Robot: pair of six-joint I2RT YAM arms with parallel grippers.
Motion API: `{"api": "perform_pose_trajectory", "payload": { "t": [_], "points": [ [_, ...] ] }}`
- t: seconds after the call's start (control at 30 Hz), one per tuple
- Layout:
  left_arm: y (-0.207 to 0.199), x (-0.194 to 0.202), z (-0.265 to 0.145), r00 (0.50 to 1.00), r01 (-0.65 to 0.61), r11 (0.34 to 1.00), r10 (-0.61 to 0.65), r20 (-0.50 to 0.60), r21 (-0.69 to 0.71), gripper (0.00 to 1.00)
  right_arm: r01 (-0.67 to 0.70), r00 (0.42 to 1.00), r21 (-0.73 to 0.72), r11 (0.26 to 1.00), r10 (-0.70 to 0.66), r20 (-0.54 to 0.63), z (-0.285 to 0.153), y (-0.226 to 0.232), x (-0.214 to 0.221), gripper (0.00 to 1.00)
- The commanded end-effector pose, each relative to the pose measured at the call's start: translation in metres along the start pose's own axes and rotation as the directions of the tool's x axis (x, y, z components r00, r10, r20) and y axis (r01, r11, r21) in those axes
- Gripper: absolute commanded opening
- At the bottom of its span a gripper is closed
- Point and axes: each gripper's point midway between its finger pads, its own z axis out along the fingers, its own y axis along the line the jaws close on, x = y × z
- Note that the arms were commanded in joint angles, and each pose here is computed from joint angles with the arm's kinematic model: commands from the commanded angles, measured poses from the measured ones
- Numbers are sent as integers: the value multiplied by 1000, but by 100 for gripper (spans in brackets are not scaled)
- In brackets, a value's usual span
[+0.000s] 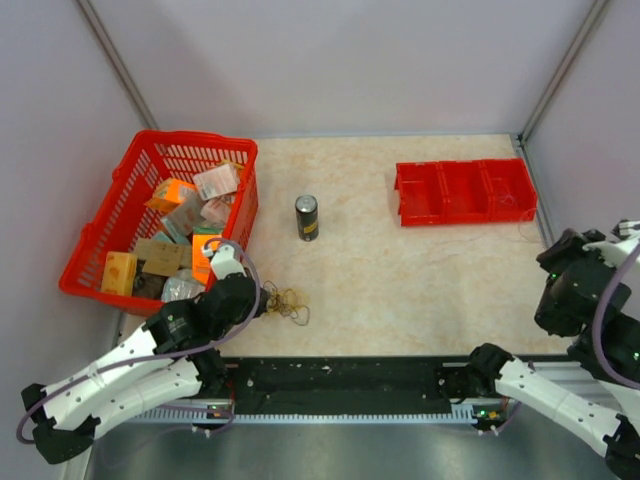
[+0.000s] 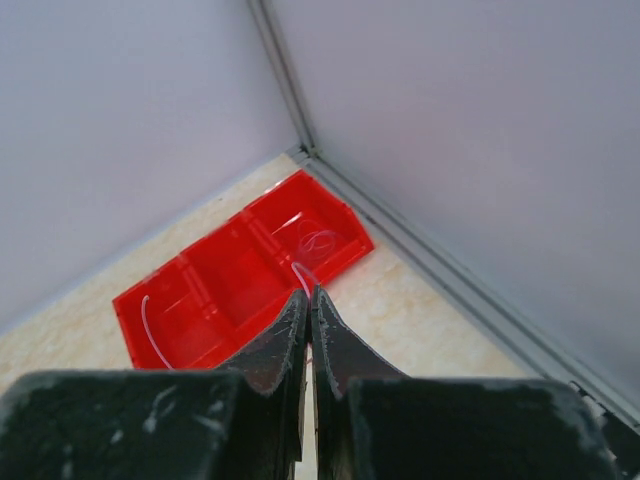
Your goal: Untangle the cables
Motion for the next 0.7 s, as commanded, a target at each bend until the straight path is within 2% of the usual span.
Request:
{"api": "perform_pose_trajectory", "payload": {
  "t": [0.0, 0.1, 0.17, 0.3, 0.43, 0.5, 0.67],
  "points": [
    [14, -3, 1, 1000, -8, 998, 9, 26, -58, 0, 22, 997, 138, 990, -31, 66, -8, -51, -43, 0],
    [12, 0, 3, 1000, -24, 999, 25, 16, -48, 0, 2, 999, 43, 999, -4, 54, -10, -43, -49, 0],
    [9, 3, 6, 1000, -26, 999, 26, 8, -29, 0, 28, 999, -40, 999, -27, 24, -8, -20, -35, 0],
    [-3, 7, 10, 999, -29, 1000, 29, -18, 5, 0, 153, 985, -124, 980, -162, -58, 2, 37, 13, 0],
    [-19, 14, 13, 997, -26, 998, 30, -69, 55, 0, 247, 956, -124, 961, -263, -128, 20, 84, 42, 0],
    [-27, 23, 14, 993, -27, 996, 37, -112, 89, 0, 245, 953, -126, 961, -262, -152, 40, 99, 47, 0],
    [-39, 47, 13, 974, -3, 987, 39, -221, 160, 0, 134, 967, -130, 982, -158, -199, 92, 112, 41, 0]
  ]
}}
